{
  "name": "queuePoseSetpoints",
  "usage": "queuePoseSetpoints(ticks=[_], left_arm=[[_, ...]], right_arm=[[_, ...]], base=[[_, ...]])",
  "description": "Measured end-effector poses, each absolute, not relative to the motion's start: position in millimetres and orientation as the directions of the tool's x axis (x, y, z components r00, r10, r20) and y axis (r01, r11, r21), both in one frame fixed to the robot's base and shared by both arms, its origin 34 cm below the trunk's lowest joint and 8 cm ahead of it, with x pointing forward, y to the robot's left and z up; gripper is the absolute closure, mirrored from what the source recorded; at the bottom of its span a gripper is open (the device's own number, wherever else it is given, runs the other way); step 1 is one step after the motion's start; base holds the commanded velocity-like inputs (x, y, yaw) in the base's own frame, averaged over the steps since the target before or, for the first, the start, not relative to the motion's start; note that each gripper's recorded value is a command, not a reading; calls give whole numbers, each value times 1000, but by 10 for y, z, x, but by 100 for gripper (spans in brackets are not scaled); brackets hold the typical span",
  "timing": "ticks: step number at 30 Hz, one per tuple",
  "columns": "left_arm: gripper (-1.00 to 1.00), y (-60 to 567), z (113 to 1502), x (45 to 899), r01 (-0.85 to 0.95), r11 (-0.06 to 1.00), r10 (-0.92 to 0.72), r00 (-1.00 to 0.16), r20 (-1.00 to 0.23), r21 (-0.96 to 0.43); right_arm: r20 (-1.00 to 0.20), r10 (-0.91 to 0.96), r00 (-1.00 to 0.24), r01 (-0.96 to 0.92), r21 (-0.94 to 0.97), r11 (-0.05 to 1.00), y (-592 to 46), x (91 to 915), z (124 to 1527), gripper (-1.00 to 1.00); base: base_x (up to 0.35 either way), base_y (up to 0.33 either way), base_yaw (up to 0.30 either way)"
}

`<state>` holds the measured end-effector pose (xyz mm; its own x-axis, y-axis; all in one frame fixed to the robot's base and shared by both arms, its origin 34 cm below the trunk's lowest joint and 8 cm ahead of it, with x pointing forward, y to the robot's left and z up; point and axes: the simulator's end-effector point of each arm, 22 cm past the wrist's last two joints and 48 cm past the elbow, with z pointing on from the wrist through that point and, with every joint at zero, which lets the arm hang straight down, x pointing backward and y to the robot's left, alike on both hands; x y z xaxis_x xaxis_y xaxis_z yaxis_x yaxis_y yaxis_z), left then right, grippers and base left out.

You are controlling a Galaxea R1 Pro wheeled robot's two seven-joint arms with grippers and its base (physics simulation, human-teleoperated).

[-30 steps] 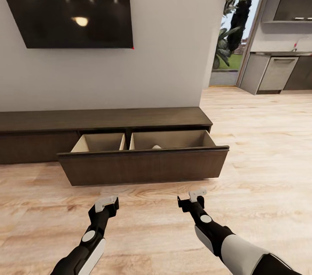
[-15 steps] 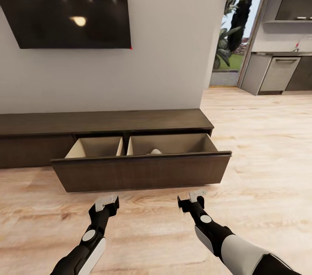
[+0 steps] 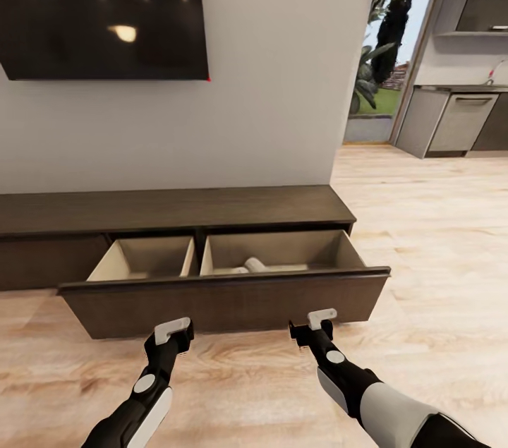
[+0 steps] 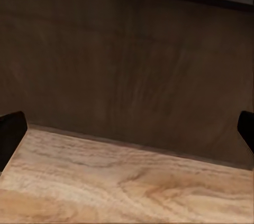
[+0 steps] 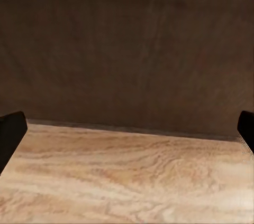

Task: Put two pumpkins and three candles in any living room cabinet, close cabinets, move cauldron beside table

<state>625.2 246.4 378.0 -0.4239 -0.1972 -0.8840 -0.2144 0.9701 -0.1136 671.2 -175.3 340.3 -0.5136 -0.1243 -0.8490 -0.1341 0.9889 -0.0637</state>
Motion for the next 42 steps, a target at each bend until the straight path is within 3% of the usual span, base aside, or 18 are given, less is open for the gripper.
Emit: queuePoseSetpoints(ticks=[14, 42], left_arm=[[-100, 2466, 3781, 6253, -214, 970, -196, -423, -885, -113], [-100, 2457, 3796, 6262, -211, 971, -195, -419, -887, -114]], right_arm=[[-849, -124, -514, -134, -64, 989, -1755, 6712, 3400, -100], [-849, -116, -516, -127, -59, 990, -1766, 6712, 3397, -100]], base=[[289, 0, 0], [8, 0, 0]])
